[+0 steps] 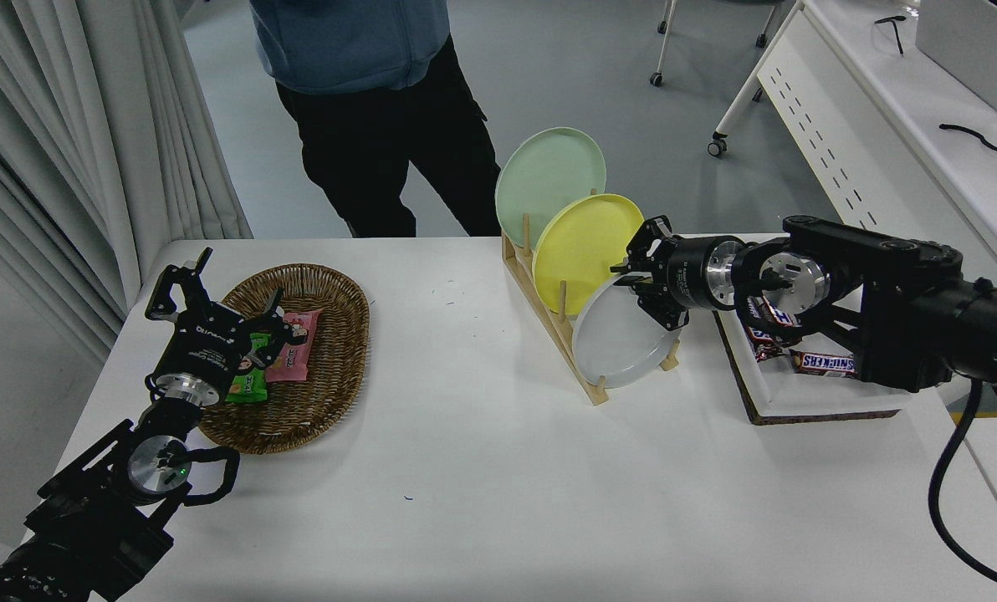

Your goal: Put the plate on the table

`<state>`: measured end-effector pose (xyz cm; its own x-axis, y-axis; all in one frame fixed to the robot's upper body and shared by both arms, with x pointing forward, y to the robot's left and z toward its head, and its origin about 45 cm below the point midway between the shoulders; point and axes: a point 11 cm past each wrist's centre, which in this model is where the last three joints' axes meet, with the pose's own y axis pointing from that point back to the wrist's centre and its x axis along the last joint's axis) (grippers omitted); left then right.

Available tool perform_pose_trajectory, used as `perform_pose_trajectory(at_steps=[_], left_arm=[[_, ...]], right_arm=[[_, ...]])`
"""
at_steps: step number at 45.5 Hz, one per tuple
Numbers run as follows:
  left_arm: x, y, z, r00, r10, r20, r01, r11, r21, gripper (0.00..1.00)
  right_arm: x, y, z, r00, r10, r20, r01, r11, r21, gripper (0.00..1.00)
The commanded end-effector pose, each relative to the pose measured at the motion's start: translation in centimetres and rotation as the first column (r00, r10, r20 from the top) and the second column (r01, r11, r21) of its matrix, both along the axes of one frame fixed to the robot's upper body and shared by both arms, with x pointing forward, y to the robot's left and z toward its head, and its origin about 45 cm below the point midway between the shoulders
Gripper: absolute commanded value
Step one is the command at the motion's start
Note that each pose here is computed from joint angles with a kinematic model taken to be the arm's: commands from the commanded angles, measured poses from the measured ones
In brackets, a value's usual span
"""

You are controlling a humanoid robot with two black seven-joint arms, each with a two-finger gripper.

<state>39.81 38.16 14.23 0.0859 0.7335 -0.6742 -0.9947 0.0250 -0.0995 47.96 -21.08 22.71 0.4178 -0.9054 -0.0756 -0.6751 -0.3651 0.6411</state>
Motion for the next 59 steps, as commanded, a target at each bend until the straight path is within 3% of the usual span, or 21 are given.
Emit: perform_pose_trajectory(at_steps=[1, 14, 31, 51, 59], left_arm=[[0.0, 0.0, 0.0, 1.0, 0.0, 0.001, 0.0, 1.0, 0.0, 1.0], [0.0, 0.0, 0.0, 1.0, 0.0, 0.001, 0.0, 1.0, 0.0, 1.0], [0.0, 0.0, 0.0, 1.0, 0.0, 0.001, 0.0, 1.0, 0.0, 1.0], [0.0, 0.0, 0.0, 1.0, 0.001, 0.0, -0.001, 1.0, 0.0, 1.0], [0.0, 0.0, 0.0, 1.0, 0.0, -0.001, 0.0, 1.0, 0.001, 1.0]], right_arm=[[0.0, -0.1, 0.0, 1.0, -0.005, 0.0, 0.005, 1.0, 0.003, 0.08], [0.0, -0.7, -0.1, 1.0, -0.014, -0.016, 0.014, 1.0, -0.008, 0.0], [0.1, -0.9, 0.6, 1.0, -0.012, -0.02, 0.012, 1.0, -0.016, 0.0], [1.9, -4.5, 9.1, 0.995, -0.07, 0.069, 0.071, 0.997, -0.009, 0.0], [1.5, -4.0, 13.8, 0.994, -0.086, 0.06, 0.079, 0.991, 0.105, 0.0]])
